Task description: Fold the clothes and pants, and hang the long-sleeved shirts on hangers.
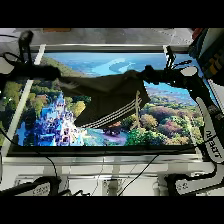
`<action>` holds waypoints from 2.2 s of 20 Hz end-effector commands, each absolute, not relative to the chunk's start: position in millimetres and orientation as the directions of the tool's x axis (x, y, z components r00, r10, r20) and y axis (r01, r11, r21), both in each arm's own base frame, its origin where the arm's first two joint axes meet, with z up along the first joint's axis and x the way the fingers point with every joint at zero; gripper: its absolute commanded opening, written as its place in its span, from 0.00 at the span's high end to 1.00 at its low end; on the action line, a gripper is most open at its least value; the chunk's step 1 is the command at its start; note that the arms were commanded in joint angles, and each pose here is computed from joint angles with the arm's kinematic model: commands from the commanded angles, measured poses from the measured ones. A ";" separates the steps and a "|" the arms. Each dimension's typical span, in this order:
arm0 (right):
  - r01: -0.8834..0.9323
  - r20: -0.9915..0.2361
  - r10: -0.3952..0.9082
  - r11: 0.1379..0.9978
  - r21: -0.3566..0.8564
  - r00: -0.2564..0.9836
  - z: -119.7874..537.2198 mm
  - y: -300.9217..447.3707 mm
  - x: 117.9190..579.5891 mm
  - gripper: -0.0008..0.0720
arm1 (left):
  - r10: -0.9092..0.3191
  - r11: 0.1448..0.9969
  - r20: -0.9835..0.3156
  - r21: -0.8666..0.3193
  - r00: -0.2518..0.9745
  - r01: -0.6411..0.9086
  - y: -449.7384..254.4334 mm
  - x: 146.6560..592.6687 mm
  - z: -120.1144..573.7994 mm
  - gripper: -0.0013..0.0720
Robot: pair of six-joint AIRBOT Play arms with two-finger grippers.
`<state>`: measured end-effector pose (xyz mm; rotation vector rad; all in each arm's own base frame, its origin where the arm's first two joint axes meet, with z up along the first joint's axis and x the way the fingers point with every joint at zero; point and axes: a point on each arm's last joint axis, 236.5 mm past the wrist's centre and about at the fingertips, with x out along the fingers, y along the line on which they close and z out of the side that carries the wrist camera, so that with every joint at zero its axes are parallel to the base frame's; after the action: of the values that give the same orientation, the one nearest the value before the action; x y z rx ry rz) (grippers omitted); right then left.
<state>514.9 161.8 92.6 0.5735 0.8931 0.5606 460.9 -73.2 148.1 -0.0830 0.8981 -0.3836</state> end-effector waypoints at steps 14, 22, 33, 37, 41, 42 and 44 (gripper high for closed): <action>-0.240 -0.988 0.047 0.971 0.010 0.150 -27.9 17.9 440.0 0.93 | -0.613 0.747 -0.785 -0.614 -0.095 0.255 -222.0 340.5 -19.7 0.98; -0.119 -0.942 -0.247 0.953 -0.278 0.225 -16.5 -87.5 460.2 0.30 | -0.564 0.791 -0.823 -0.563 -0.074 0.239 -188.2 357.2 -31.3 0.51; -0.053 -0.638 0.480 0.822 0.568 0.602 49.3 -24.1 540.7 0.96 | -0.565 0.823 -0.810 -0.537 0.160 0.187 -122.6 400.8 26.7 0.74; -0.086 -0.761 0.464 0.872 0.481 0.453 -15.4 8.5 531.9 0.36 | -0.568 0.819 -0.810 -0.537 0.147 0.204 -131.1 397.9 26.5 0.74; -0.117 -0.890 0.403 0.915 0.386 0.211 -78.1 27.9 492.1 0.19 | -0.568 0.818 -0.810 -0.536 0.146 0.206 -132.0 397.6 26.5 0.74; -0.104 -0.908 0.385 0.922 0.373 0.163 -88.0 25.2 482.7 0.19 | -0.568 0.818 -0.810 -0.536 0.146 0.206 -132.0 397.6 26.5 0.74; -0.031 -0.934 0.342 0.940 0.341 0.099 -102.6 9.7 469.0 0.19 | -0.568 0.818 -0.810 -0.537 0.145 0.206 -132.2 397.4 26.4 0.74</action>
<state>495.0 19.0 -75.5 0.2911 1.2991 0.3384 397.4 -131.8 26.0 -0.3323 1.3152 -0.5717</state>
